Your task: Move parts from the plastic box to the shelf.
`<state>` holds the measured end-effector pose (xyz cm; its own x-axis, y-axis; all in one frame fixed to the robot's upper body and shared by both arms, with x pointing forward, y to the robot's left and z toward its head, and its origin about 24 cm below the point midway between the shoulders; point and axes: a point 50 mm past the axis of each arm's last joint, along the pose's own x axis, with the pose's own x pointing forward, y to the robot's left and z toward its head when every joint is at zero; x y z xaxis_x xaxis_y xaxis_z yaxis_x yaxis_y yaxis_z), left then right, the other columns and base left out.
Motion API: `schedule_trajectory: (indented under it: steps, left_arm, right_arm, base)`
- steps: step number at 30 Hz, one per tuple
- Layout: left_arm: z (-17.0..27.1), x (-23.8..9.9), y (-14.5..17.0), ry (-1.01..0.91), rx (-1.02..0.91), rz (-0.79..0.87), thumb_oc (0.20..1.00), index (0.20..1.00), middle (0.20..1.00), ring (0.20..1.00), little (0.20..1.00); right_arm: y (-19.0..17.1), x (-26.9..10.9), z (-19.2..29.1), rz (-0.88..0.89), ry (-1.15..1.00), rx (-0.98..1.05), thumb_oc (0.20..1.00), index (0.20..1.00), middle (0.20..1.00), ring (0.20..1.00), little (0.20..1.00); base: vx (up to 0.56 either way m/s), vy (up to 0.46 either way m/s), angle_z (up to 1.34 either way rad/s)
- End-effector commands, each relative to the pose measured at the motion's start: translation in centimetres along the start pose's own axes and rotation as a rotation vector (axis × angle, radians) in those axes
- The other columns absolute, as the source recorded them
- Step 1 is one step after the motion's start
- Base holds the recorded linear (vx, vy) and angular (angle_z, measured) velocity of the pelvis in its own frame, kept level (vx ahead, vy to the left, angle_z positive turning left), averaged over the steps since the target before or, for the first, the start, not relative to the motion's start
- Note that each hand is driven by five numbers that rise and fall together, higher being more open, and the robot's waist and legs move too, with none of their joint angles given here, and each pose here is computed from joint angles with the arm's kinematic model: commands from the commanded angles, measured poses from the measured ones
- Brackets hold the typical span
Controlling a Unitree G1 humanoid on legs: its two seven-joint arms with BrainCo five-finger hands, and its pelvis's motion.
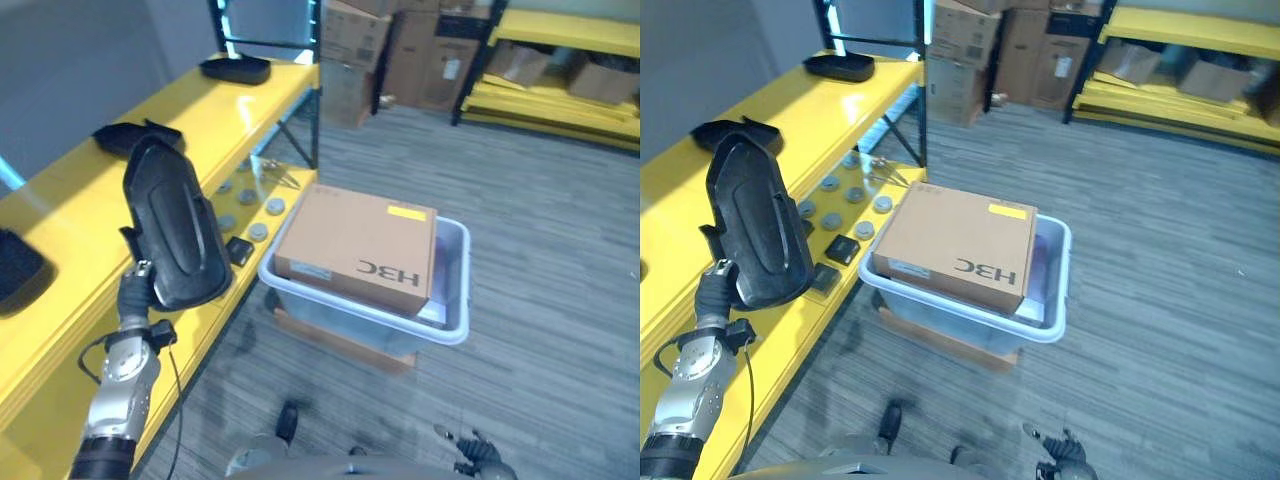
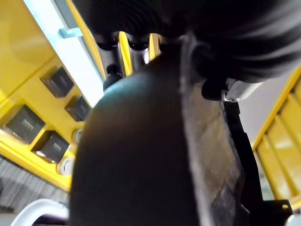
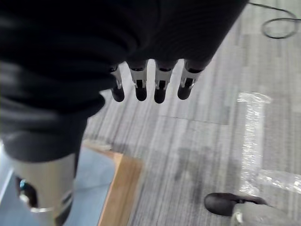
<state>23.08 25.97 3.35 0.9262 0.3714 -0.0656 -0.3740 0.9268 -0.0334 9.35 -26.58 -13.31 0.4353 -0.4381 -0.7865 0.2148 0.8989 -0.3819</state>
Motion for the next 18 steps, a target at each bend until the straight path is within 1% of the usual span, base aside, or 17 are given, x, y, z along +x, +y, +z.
schedule_trajectory:
  steps: [1,3,5,8,10,12,14,16,18]
  left_arm:
    - [5.0,1.1,2.5,-0.255,-0.009,0.093,0.200,0.200,0.200,0.200,0.200]
    - [4.7,0.7,3.3,-0.248,-0.013,0.111,0.200,0.200,0.200,0.200,0.200]
    - [4.4,0.6,3.6,-0.242,-0.018,0.083,0.200,0.200,0.200,0.200,0.200]
    - [4.3,0.5,3.7,-0.243,-0.036,0.099,0.200,0.200,0.200,0.200,0.200]
    - [4.4,0.2,3.6,-0.255,-0.034,0.098,0.200,0.200,0.200,0.200,0.200]
    - [4.5,-0.1,3.4,-0.257,-0.014,0.084,0.200,0.200,0.200,0.200,0.200]
    - [4.0,-0.5,4.1,-0.235,-0.002,0.102,0.200,0.200,0.200,0.200,0.200]
    - [3.8,-0.8,4.5,-0.230,0.001,0.108,0.200,0.200,0.200,0.200,0.200]
    - [3.8,-1.0,5.1,-0.229,0.006,0.101,0.200,0.200,0.200,0.200,0.200]
  right_arm:
    - [0.4,0.6,3.1,0.020,-0.112,-0.055,1.000,1.000,1.000,1.000,1.000]
    - [0.4,0.7,2.7,0.034,-0.105,-0.096,1.000,1.000,1.000,1.000,1.000]
    - [0.3,0.3,1.4,0.030,-0.078,-0.088,1.000,1.000,1.000,1.000,1.000]
    - [0.5,0.0,0.5,0.037,-0.067,-0.130,1.000,1.000,1.000,1.000,1.000]
    - [0.8,-0.1,0.3,0.053,-0.065,-0.180,1.000,1.000,1.000,1.000,1.000]
    - [1.3,-0.1,-0.2,0.060,-0.052,-0.225,1.000,1.000,1.000,1.000,1.000]
    - [1.9,0.4,0.6,0.070,-0.050,-0.246,1.000,1.000,1.000,1.000,1.000]
    - [2.3,0.5,1.1,0.083,-0.058,-0.251,1.000,1.000,1.000,1.000,1.000]
    - [3.2,0.4,1.5,0.112,-0.068,-0.243,1.000,1.000,1.000,1.000,1.000]
  base:
    - [-0.17,-0.028,1.33]
    - [-0.17,-0.010,0.93]
    - [-0.14,0.026,1.26]
    - [-0.10,0.129,2.47]
    - [-0.02,0.151,1.47]
    - [0.15,0.245,1.93]
    - [0.25,0.289,2.20]
    - [0.21,0.182,0.61]
    - [0.25,0.193,-0.20]
